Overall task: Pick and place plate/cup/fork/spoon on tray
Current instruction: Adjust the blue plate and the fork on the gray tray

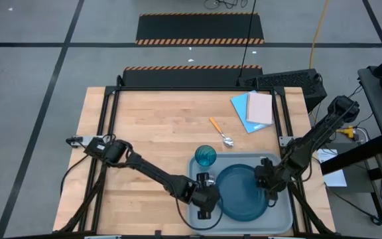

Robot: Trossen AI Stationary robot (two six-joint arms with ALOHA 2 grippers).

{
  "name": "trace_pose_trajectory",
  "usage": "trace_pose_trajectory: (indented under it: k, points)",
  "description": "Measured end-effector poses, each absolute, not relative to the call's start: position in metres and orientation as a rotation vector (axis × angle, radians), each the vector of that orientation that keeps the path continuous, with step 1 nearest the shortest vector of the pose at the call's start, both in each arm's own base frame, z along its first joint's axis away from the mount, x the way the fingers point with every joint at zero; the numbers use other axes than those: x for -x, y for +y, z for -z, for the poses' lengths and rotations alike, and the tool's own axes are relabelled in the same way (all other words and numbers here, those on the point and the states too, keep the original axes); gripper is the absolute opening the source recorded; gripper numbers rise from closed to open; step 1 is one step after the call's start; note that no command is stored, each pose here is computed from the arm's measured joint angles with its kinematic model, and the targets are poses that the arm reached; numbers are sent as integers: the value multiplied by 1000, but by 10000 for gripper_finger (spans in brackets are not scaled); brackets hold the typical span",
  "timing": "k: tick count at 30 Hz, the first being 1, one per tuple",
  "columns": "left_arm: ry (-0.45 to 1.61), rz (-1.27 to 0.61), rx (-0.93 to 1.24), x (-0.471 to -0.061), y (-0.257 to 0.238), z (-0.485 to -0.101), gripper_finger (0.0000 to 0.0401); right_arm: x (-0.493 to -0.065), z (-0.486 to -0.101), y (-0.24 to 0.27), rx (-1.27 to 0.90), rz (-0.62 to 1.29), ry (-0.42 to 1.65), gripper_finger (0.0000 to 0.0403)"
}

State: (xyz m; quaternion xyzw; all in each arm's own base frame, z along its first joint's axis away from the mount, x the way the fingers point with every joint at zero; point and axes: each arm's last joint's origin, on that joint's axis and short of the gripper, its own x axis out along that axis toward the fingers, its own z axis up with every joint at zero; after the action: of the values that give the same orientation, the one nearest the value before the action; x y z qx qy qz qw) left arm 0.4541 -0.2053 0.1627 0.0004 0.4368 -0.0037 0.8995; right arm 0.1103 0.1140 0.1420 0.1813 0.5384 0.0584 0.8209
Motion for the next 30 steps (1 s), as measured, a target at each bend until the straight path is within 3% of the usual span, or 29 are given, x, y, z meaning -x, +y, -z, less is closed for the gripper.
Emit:
trace_pose_trajectory:
  k: [20, 30]
  points:
    - [946, 32, 49, -427, -250, -161, 5, -98, -143, 111, -416, -133, 1416, 43]
    - [928, -17, 58, -429, -247, -161, 5, -104, -161, 121, -455, -166, 1372, 43]
